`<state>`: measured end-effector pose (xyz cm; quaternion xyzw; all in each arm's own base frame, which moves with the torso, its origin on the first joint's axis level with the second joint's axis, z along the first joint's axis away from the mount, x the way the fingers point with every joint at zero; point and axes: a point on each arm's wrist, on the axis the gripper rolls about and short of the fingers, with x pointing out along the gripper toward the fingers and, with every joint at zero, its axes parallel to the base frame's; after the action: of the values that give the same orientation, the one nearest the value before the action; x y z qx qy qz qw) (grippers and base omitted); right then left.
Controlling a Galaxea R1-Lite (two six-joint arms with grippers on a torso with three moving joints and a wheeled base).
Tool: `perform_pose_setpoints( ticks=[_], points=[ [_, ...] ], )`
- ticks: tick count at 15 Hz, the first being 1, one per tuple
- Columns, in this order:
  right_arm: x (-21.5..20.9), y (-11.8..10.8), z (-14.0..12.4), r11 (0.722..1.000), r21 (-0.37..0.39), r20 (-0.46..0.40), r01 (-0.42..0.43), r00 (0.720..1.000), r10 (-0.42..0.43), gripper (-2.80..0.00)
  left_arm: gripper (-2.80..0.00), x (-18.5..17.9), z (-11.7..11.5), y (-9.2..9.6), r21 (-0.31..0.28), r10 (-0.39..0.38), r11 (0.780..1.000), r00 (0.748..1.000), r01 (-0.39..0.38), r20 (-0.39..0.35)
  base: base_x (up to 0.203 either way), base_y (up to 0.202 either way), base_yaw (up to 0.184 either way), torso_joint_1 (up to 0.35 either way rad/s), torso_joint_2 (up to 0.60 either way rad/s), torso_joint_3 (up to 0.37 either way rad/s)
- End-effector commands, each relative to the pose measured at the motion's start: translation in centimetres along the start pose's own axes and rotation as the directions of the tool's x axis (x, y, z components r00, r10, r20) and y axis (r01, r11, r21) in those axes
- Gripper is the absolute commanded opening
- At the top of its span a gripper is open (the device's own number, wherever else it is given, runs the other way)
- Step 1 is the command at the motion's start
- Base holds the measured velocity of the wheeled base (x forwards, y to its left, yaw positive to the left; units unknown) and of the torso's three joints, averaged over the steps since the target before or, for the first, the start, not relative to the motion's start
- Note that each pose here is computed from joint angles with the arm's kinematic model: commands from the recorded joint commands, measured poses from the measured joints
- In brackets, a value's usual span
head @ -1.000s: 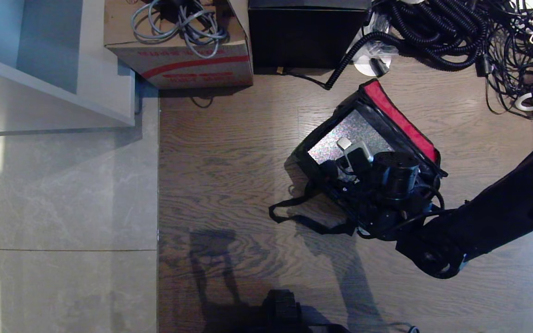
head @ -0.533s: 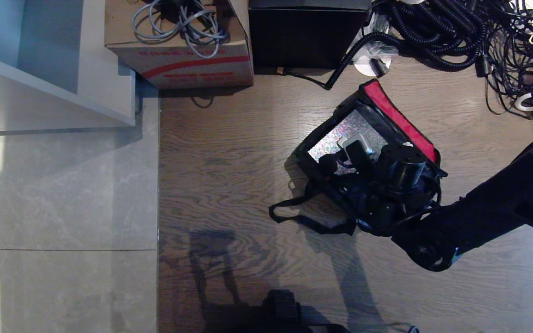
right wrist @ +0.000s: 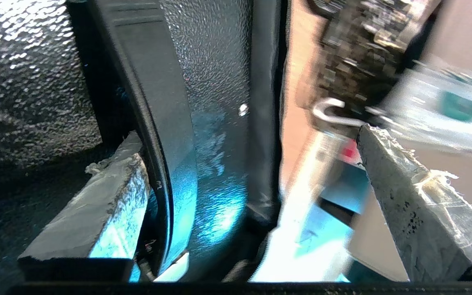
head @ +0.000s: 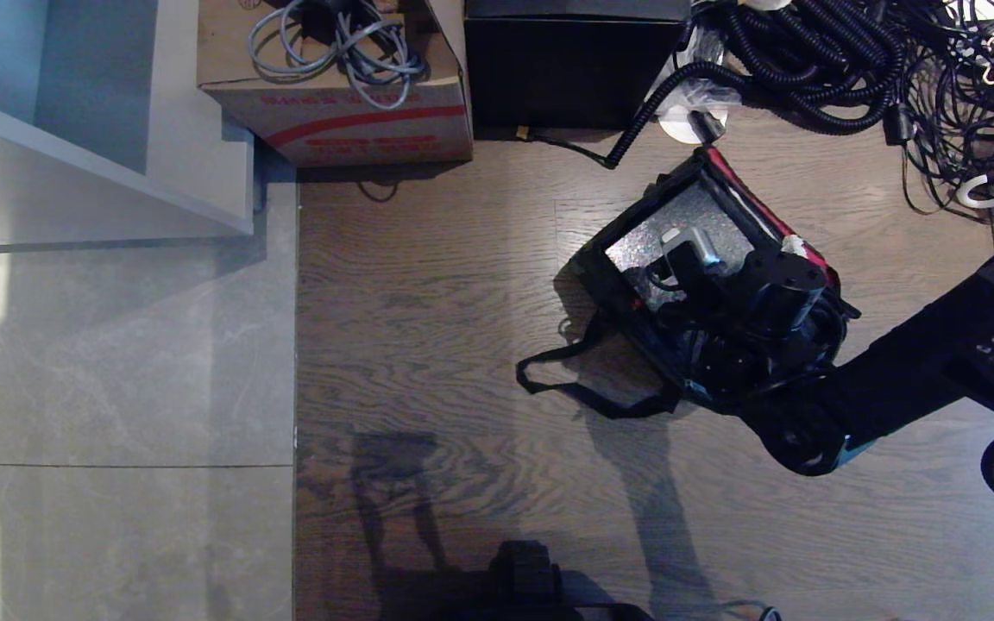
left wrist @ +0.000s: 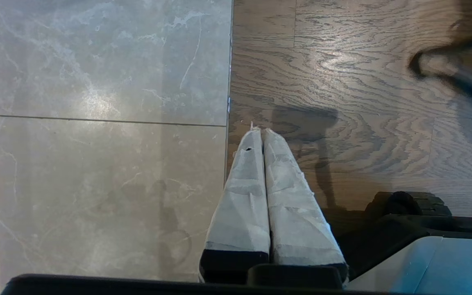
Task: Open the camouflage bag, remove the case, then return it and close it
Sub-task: Grip the handle
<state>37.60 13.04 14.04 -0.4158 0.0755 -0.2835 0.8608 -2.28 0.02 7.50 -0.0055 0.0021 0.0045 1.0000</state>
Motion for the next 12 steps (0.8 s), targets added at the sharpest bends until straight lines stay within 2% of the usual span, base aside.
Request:
perform_pose_setpoints(
  ticks=[1, 6, 12],
  points=[
    [1.2, 0.0, -0.4, 0.999, -0.018, -0.028, 0.026, 0.999, -0.027, 0.0, -2.8, 0.0, 0.0, 0.0, -0.001, 0.0, 1.0, 1.0, 0.0, 0.0, 0.0, 0.0, 0.0, 0.0, 0.0, 0.0],
    [1.9, 1.4, -1.3, 0.999, -0.048, -0.054, 0.021, 0.998, -0.024, 0.0, -2.8, 0.0, 0.0, 0.0, -0.001, 0.0, 1.0, 1.0, 0.0, 0.0, 0.0, 0.0, 0.0, 0.0, 0.0, 0.0],
    [2.5, 3.5, -2.0, 0.995, -0.05, -0.16, 0.091, 0.982, -0.098, 0.0, -2.8, 0.0, 0.0, 0.0, 0.0, 0.0, 1.0, 1.0, 0.0, 0.0, 0.0, 0.0, 0.0, 0.0, 0.0, 0.0]
  ],
)
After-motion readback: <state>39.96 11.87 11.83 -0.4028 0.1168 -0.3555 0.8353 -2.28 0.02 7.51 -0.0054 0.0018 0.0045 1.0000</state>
